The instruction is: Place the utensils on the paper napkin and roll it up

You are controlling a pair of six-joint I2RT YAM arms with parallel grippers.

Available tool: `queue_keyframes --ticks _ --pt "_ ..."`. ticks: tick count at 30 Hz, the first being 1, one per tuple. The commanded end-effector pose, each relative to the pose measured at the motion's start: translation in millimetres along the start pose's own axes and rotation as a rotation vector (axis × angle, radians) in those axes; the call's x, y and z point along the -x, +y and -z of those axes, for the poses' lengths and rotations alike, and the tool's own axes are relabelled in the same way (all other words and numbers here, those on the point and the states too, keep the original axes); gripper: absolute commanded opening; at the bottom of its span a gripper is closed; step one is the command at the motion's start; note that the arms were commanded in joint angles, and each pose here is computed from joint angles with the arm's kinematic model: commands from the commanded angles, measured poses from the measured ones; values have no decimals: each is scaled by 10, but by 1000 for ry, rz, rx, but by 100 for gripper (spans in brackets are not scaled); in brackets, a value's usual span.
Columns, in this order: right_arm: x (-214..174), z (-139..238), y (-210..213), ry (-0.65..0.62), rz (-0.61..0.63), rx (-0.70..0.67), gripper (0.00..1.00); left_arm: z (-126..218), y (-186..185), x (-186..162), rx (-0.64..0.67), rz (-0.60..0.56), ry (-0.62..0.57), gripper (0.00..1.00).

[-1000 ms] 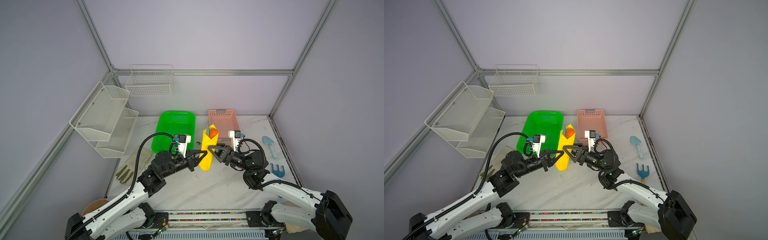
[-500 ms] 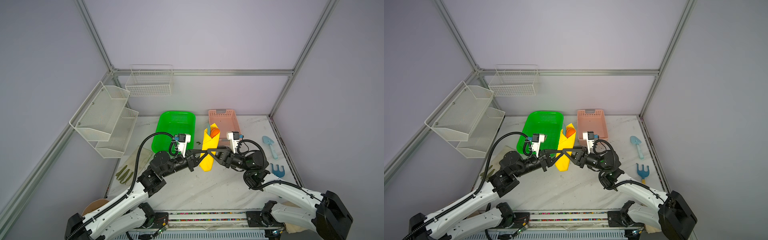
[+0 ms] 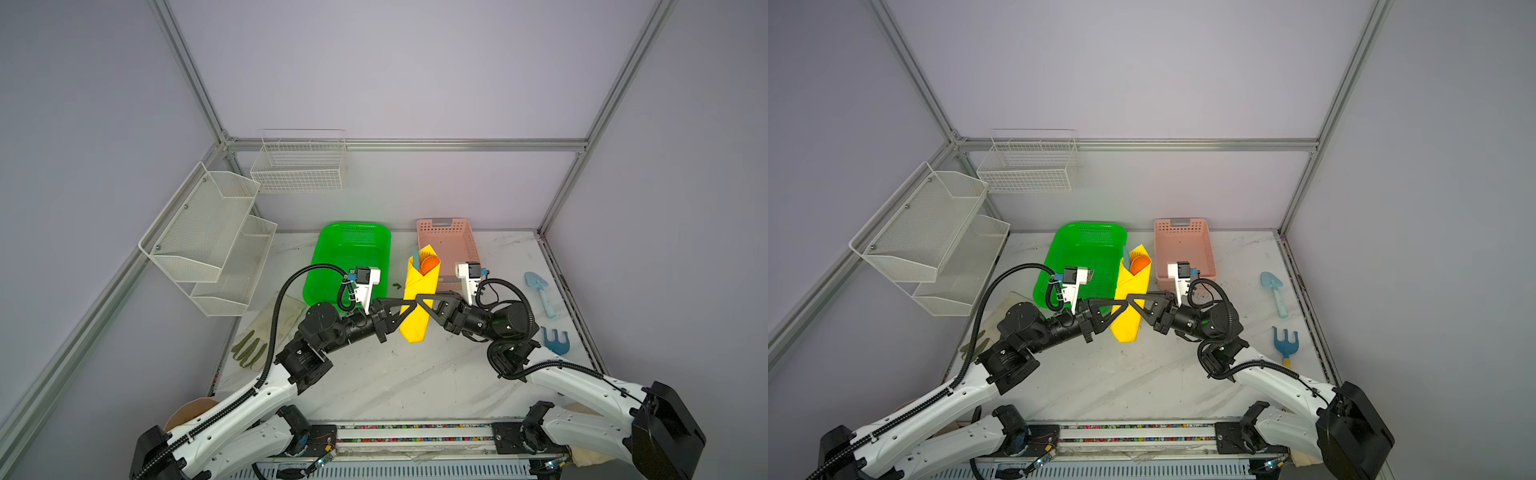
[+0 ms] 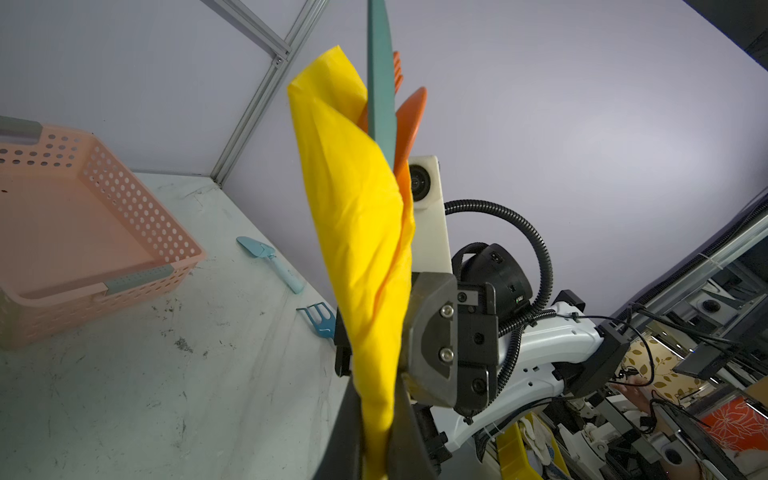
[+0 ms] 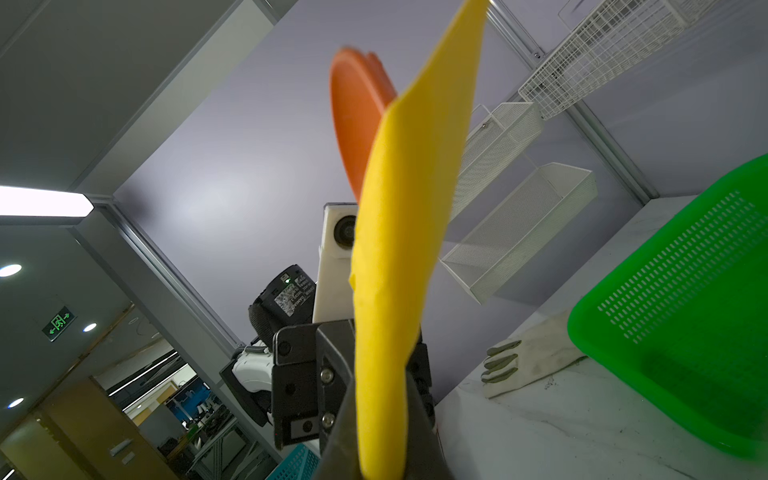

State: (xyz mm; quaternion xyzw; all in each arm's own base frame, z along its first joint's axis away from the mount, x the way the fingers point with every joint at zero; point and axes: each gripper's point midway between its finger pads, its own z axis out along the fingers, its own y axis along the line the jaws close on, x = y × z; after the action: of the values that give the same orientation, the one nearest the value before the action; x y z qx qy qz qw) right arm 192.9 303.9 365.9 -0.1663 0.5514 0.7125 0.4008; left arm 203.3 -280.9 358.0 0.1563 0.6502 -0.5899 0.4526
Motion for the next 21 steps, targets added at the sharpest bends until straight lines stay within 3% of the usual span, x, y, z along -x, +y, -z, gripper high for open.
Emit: queue_keyframes --ticks 1,4,7,16,18,21 --pt "16 19 156 -7 15 64 0 14 82 -149 -4 14 34 11" --pt "7 17 120 -9 6 54 0 34 101 -124 7 14 21 35" --pt "12 10 70 -17 -2 37 0 69 80 -84 8 11 11 48" --pt "32 -10 -66 -35 -31 -19 0 246 64 -3 58 -21 -9 65" --pt "47 -13 -73 -38 -29 -30 0 293 128 4 102 -25 -10 75" --pt "63 -32 -78 -36 -18 -37 0 347 206 22 139 -25 -34 75"
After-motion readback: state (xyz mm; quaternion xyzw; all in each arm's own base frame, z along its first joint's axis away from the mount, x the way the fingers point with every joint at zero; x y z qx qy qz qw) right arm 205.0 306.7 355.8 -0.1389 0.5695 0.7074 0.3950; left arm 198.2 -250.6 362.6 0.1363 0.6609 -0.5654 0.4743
